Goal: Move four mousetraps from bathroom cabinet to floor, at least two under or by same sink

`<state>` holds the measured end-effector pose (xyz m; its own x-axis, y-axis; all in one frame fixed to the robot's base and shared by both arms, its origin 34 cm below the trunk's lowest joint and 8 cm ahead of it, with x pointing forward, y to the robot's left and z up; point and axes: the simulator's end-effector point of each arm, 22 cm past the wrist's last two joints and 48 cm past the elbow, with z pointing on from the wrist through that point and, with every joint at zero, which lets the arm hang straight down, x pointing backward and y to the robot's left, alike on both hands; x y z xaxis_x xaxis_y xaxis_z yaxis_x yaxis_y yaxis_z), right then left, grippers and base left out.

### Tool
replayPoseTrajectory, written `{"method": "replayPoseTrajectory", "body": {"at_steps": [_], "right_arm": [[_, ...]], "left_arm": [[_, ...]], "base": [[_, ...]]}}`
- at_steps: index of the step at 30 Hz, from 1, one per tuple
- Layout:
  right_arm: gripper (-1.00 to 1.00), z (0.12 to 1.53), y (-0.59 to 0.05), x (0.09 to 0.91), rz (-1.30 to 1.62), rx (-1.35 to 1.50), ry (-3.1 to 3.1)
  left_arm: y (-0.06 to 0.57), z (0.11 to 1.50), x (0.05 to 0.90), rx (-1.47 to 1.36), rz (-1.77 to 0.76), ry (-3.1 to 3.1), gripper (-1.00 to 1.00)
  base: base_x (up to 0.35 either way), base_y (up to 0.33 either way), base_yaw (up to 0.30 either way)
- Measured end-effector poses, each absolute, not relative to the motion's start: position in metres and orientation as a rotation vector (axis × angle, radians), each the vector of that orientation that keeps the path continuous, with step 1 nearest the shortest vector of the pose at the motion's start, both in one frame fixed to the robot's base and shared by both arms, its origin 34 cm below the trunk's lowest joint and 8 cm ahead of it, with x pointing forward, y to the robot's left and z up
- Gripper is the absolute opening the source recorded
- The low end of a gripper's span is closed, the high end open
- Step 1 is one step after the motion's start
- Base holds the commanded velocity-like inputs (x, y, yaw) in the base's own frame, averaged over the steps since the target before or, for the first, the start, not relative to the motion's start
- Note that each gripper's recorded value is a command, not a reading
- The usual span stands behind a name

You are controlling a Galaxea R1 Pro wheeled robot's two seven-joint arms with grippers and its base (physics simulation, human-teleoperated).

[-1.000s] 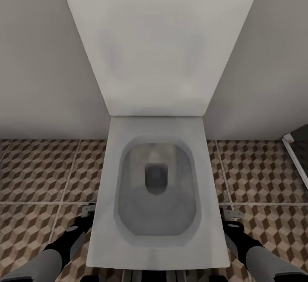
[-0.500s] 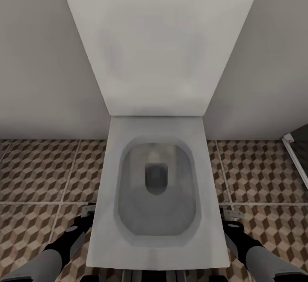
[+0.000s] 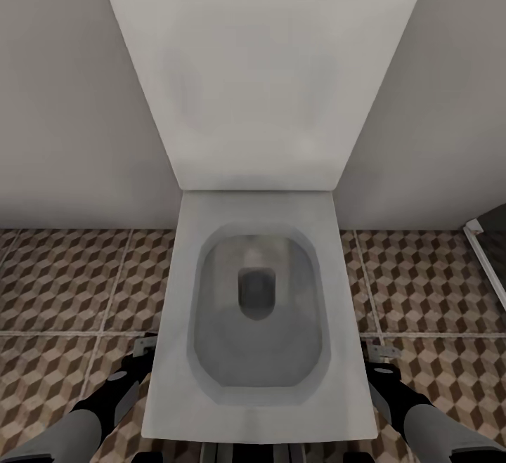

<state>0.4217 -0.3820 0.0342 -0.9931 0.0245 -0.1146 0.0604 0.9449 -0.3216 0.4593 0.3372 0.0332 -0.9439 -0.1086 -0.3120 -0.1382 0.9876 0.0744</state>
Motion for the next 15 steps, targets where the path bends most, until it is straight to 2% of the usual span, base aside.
{"method": "replayPoseTrajectory", "body": {"at_steps": [15], "right_arm": [[1.0, 0.0342, -0.382, 0.4217, -0.5, 0.065, 2.99]], "left_arm": [[0.3382, 0.0337, 0.4607, -0.179, 0.138, 2.815, 1.0]], "base": [[-0.002, -0.002, 0.0]]}}
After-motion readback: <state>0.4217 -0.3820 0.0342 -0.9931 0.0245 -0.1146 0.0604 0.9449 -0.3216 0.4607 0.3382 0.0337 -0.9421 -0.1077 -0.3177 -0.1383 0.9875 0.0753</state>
